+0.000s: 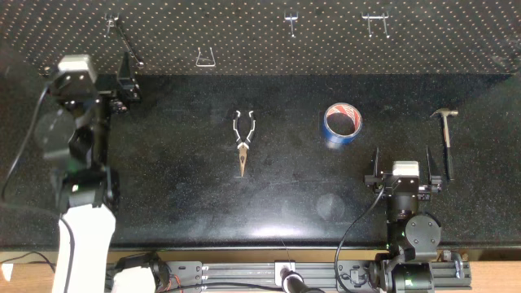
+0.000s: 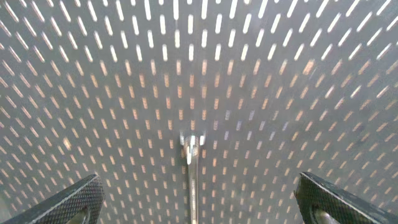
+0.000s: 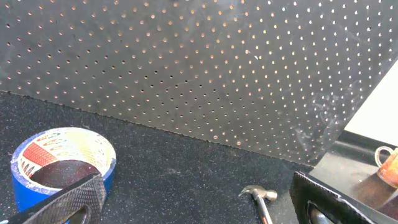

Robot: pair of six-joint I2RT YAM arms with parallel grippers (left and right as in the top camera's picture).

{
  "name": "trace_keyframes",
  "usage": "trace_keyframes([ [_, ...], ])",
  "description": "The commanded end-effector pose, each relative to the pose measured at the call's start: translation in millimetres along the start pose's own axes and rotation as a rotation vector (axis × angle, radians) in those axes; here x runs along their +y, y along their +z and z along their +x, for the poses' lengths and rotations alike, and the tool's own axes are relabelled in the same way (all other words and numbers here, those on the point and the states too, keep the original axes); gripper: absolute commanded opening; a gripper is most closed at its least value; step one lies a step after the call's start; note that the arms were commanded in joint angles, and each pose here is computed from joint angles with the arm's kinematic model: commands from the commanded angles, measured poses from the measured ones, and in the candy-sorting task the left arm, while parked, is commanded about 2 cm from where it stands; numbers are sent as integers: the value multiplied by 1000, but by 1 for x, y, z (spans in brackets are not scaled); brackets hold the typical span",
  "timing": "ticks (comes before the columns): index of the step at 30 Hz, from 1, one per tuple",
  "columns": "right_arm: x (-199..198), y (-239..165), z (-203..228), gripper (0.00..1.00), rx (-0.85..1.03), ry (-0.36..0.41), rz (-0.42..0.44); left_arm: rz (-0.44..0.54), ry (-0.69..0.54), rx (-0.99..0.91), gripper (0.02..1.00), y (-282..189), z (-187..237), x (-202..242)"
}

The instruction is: Place Tools Onto Pegboard

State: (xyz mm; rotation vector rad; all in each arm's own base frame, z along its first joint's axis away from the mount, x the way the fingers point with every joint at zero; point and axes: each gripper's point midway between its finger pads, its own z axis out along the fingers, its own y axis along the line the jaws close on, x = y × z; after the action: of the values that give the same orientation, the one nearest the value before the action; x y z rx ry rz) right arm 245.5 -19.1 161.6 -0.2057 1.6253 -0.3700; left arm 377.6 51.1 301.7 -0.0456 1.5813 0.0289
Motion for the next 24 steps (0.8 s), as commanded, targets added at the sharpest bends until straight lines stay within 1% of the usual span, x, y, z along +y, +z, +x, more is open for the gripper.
trace_keyframes([
  [1, -3, 0, 4, 976, 16, -11, 19, -89, 20, -97, 993, -22, -32, 11],
  [4, -3, 0, 4, 976, 16, -10, 19, -107, 19, -98, 996, -23, -32, 14],
  [5, -3, 0, 4, 976, 16, -11, 19, -83, 3, -85, 996, -22, -29, 10],
  [7, -3, 0, 4, 976, 16, -11, 19, -8, -63, -39, 996, -21, -18, -3],
  [9, -3, 0, 4, 976, 16, -11, 20, -12, -159, 27, 996, -21, -2, -3],
  [10, -3, 0, 4, 976, 16, -11, 19, -22, -243, 91, 996, -23, 14, -3],
  [12, -3, 0, 4, 976, 16, -11, 19, -43, -325, 203, 996, -35, 38, -4],
  [13, -3, 0, 4, 976, 16, -11, 19, -52, -335, 259, 996, -43, 50, -5],
  [14, -3, 0, 4, 976, 16, -11, 19, -67, -348, 357, 993, -61, 69, -8],
  [15, -3, 0, 4, 976, 16, -11, 19, -73, -353, 394, 996, -69, 76, -9],
  [19, -3, 0, 4, 976, 16, -11, 19, -63, -349, 400, 996, -82, 74, -13],
  [21, -3, 0, 4, 976, 16, -11, 19, -24, -351, 402, 996, -83, 72, -25],
  [24, -3, 0, 4, 976, 16, -11, 19, -46, -372, 432, 996, -78, 81, -44],
])
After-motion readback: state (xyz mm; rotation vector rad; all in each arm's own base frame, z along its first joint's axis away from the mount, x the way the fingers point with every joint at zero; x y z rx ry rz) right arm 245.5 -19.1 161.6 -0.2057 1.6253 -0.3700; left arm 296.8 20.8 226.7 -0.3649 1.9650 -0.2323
